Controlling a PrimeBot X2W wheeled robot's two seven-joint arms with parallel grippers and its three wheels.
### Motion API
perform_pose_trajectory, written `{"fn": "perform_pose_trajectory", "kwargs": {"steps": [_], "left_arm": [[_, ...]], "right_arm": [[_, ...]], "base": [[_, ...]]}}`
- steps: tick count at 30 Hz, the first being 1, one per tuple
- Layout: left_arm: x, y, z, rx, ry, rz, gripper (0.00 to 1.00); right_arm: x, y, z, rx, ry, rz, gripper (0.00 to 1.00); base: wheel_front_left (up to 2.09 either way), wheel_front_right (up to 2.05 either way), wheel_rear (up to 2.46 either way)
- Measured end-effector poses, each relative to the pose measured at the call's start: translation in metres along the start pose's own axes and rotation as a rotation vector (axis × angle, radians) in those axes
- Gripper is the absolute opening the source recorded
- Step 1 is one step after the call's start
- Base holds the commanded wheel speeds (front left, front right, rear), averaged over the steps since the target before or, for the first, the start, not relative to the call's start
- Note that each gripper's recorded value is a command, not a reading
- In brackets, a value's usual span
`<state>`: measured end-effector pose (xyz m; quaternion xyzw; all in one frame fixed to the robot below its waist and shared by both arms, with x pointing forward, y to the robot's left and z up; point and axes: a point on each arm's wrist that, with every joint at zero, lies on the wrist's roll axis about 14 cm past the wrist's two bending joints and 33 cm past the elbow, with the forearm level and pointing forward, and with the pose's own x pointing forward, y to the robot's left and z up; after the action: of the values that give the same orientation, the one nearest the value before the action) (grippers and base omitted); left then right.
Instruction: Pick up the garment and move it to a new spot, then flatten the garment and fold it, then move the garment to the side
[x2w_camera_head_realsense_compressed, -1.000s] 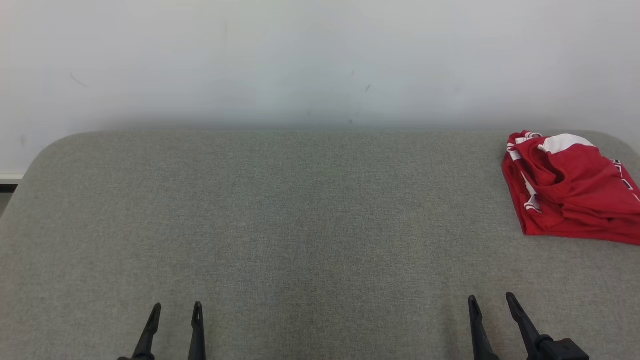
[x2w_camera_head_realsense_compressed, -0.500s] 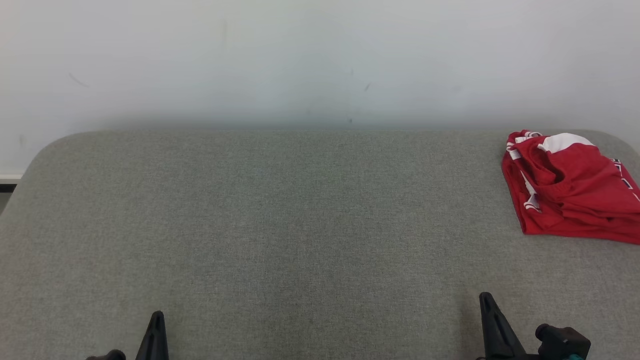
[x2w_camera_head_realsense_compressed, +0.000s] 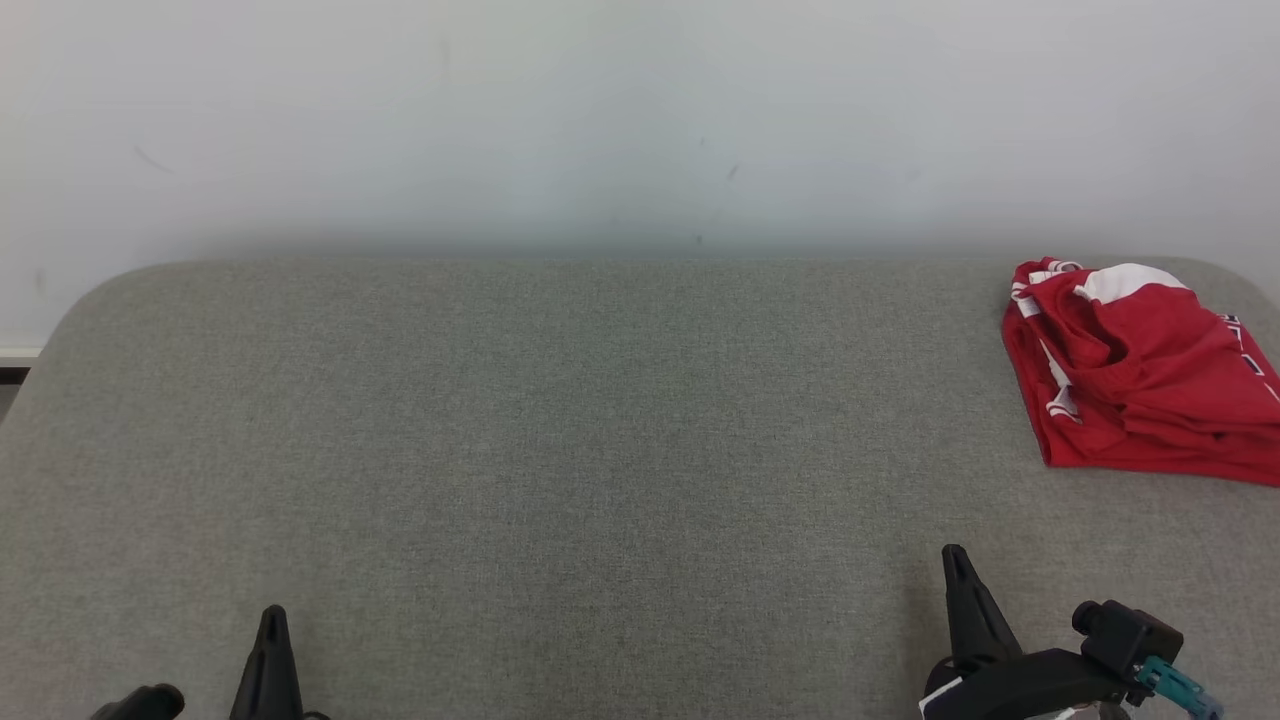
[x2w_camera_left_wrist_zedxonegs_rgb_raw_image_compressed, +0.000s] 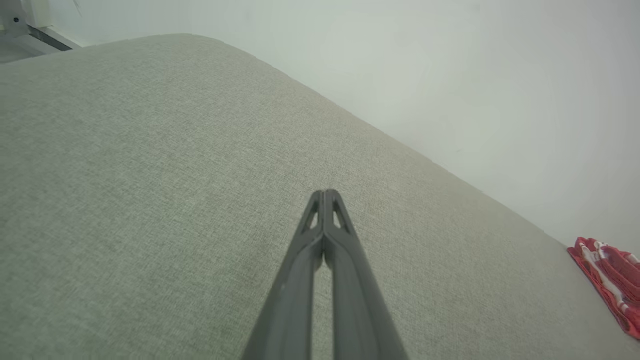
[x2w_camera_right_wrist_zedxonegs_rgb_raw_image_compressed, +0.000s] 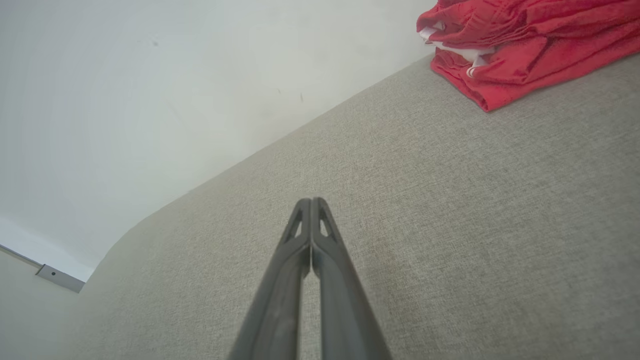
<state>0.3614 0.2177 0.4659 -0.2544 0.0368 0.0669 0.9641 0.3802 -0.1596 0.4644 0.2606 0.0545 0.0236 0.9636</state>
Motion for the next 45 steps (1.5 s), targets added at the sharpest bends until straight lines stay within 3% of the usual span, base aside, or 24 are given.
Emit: {"fn": "perform_pose_trajectory", "kwargs": {"steps": [20,45], "left_arm": [[0.015,0.011,0.015,-0.288,-0.018,0.046,0.0],[0.03,0.017,0.032,-0.59,-0.051,0.049,0.0]], "right_arm": [[0.026,0.014,0.008,0.294,0.012,0.013,0.0],[0.049,0.032,0.018,0.583,0.038,0.042,0.0]], "base": [[0.0,0.0,0.0],[0.0,0.0,0.0]]}}
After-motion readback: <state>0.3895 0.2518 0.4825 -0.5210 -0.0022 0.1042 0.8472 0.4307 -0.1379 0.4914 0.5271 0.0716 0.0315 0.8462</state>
